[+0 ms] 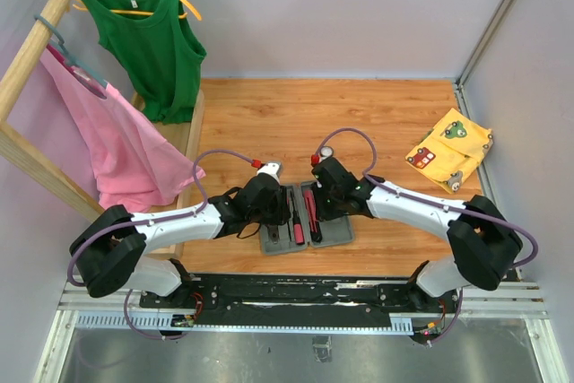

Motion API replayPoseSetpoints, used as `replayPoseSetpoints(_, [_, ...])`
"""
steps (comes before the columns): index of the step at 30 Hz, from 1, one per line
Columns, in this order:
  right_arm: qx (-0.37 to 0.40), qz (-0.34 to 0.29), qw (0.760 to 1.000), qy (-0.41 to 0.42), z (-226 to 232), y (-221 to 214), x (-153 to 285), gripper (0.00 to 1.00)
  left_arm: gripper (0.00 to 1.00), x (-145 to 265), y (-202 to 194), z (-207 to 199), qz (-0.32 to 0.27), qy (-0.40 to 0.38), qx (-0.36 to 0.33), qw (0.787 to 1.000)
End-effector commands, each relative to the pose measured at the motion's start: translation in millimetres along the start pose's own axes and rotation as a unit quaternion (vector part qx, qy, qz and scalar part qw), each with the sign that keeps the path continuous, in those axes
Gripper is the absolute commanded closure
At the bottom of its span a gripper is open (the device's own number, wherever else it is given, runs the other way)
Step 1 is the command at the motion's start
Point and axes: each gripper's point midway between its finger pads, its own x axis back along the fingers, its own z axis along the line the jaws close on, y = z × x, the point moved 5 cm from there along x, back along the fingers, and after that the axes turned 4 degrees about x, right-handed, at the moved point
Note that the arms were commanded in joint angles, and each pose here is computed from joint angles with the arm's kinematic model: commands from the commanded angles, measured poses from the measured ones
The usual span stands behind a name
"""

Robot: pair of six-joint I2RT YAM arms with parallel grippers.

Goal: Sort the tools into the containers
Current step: Adjust the utility knife in the storage box.

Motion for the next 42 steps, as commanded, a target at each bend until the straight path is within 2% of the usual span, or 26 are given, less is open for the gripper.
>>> replayPoseSetpoints(1, [0.0, -0.008, 1.0, 0.011, 3, 14, -5, 0.84, 0.6, -2, -3, -1, 0.0, -0.004, -0.005, 1.0])
replayPoseSetpoints(16, [-0.004, 0.013, 1.0, 0.001, 2, 9, -20, 0.86, 0.61, -2, -4, -1, 0.002, -0.005, -0.007, 1.0])
replayPoseSetpoints(32, [0.004, 0.119, 0.992, -0.046, -7, -32, -28, 0.99, 0.61, -7, -3, -4, 0.007, -0.006, -0.012, 1.0])
replayPoseSetpoints(42, [0.02, 0.191, 0.977, -0.095, -19, -71, -46, 0.99, 0.62, -10, -6, -3, 0.012, -0.003, -0.013, 1.0])
